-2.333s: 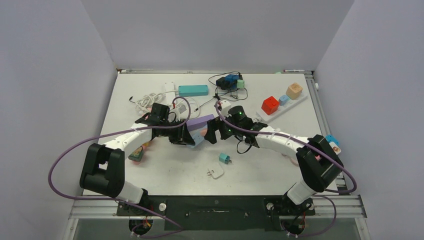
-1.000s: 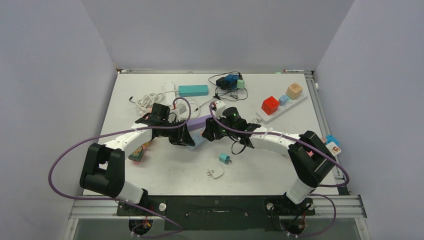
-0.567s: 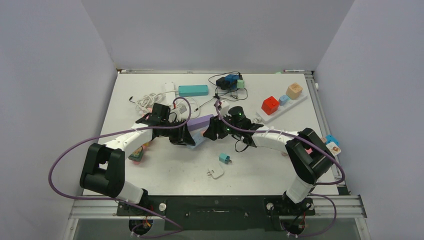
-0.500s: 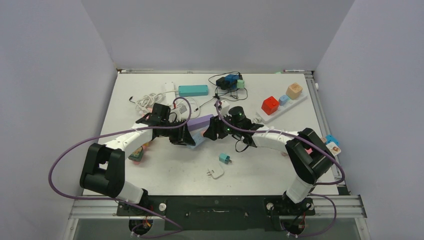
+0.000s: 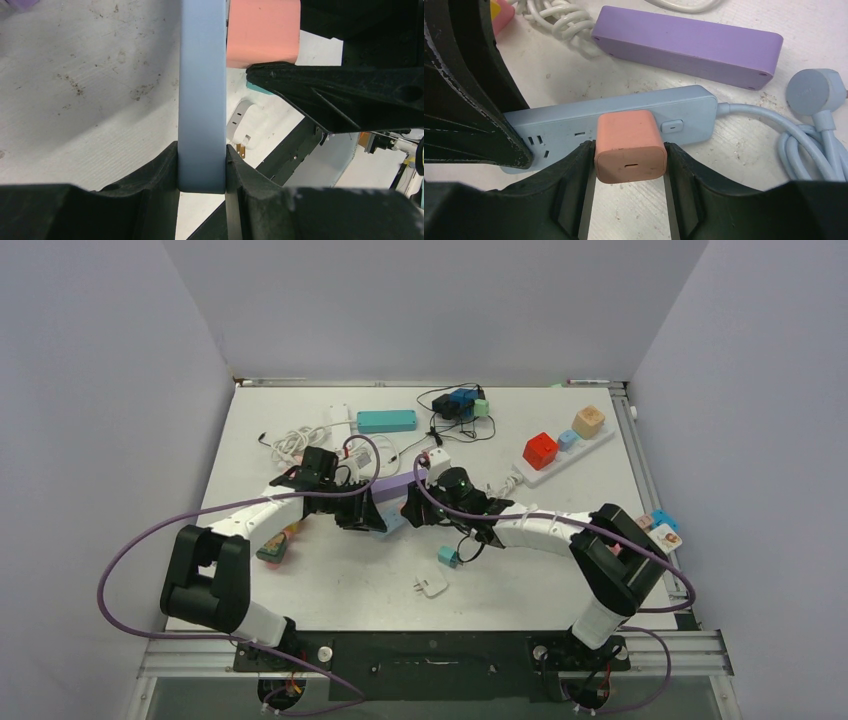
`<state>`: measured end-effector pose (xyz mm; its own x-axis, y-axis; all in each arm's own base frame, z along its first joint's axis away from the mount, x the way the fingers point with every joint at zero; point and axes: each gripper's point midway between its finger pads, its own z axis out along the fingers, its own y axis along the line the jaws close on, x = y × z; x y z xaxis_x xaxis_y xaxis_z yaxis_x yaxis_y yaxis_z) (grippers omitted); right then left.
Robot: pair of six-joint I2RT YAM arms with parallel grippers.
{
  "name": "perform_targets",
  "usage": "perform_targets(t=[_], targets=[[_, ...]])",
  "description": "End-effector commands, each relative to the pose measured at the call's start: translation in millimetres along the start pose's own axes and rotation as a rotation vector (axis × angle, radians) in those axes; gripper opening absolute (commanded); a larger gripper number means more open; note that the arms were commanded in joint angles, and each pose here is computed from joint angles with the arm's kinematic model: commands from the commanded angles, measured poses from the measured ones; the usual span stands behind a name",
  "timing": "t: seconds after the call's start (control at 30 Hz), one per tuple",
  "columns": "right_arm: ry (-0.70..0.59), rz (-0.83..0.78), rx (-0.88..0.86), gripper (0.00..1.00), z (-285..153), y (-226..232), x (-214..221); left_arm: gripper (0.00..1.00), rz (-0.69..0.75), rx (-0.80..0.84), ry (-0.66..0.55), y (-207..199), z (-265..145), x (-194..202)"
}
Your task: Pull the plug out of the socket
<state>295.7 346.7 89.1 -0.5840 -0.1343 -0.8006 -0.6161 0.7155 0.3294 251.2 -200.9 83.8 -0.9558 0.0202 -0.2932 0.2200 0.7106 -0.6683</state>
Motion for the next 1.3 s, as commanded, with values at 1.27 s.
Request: perform_targets(t=[1.27], targets=[[-0.111,0.04,0.134,0.05,-21.9,-10.3,-21.8,0.0,-0.019,-0.013,-0.001,4.5,1.9,-6.9]])
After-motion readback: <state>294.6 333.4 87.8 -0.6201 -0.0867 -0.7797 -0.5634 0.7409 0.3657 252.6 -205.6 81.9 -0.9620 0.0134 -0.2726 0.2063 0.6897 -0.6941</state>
